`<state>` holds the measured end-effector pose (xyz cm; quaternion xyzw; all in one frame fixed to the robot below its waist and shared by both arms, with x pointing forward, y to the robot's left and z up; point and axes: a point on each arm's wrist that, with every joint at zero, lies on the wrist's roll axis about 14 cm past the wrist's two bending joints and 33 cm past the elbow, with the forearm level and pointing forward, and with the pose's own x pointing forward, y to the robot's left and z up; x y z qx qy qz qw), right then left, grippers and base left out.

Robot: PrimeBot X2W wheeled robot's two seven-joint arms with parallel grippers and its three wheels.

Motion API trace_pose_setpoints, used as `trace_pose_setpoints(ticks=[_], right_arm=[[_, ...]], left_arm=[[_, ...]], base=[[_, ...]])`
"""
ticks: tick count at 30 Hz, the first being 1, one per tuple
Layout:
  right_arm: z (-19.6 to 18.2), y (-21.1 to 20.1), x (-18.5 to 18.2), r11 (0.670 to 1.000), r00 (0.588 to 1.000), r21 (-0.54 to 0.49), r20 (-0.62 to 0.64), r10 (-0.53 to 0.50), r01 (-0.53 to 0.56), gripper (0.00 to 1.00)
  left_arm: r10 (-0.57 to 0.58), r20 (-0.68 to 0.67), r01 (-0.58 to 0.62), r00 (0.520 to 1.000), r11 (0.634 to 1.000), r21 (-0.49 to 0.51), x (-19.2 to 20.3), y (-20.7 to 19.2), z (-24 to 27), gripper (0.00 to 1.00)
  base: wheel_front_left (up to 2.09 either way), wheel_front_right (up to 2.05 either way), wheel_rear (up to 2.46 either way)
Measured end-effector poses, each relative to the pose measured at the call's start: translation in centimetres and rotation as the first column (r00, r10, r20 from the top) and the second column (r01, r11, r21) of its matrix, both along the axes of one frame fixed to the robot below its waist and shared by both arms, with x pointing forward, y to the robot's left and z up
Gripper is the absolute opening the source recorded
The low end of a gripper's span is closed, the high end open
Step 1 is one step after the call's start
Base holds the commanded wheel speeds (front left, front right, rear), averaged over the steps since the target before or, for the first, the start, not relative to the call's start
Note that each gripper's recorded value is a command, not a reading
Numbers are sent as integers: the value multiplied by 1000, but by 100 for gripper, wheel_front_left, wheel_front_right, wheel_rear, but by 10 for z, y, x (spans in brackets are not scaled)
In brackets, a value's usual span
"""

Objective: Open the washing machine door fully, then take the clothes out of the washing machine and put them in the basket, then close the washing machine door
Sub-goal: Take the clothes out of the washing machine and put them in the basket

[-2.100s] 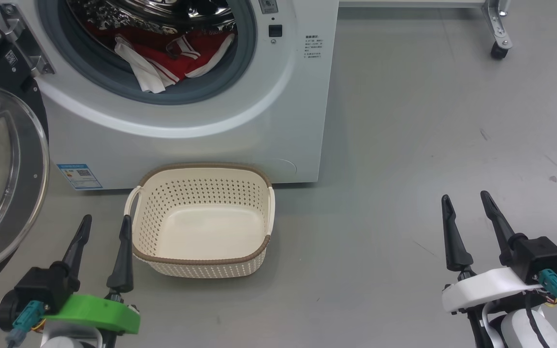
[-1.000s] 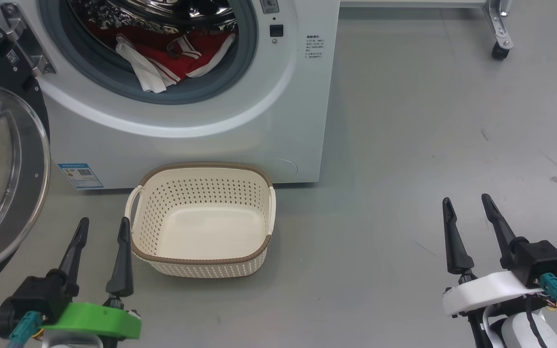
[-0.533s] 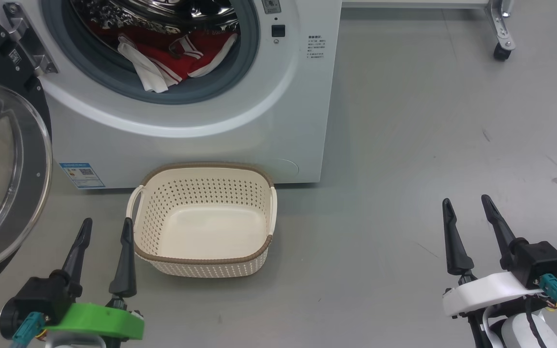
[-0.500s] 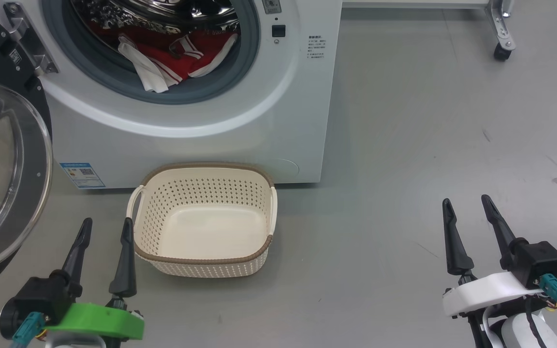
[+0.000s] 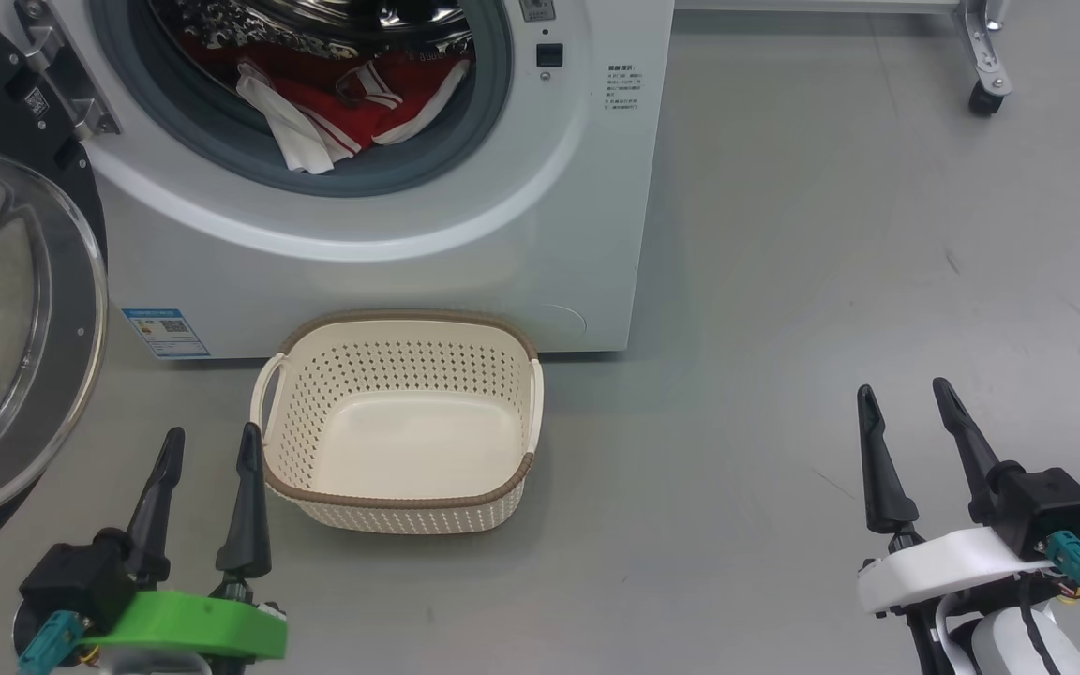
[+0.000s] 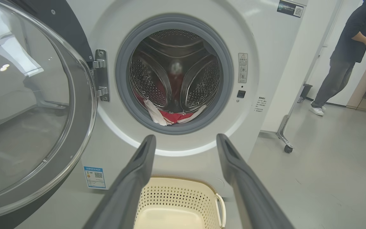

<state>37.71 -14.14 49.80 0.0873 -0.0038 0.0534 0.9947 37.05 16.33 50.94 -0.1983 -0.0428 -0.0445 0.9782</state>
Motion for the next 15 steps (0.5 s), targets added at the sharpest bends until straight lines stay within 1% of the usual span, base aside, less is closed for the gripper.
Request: trace_pose_setpoints(ticks=[8, 15], right_arm=[[0, 1, 1, 1000, 1000, 3, -1, 4, -4, 100], [1, 2, 1, 1000, 1000, 3, 1, 8, -8, 100]], left_arm=[[5, 1, -5, 1000, 1000, -3, -1, 2, 0, 100], [9, 5, -9, 1000, 1000, -1, -2, 3, 2, 100]], base=[[58, -58, 0], [86, -86, 0]])
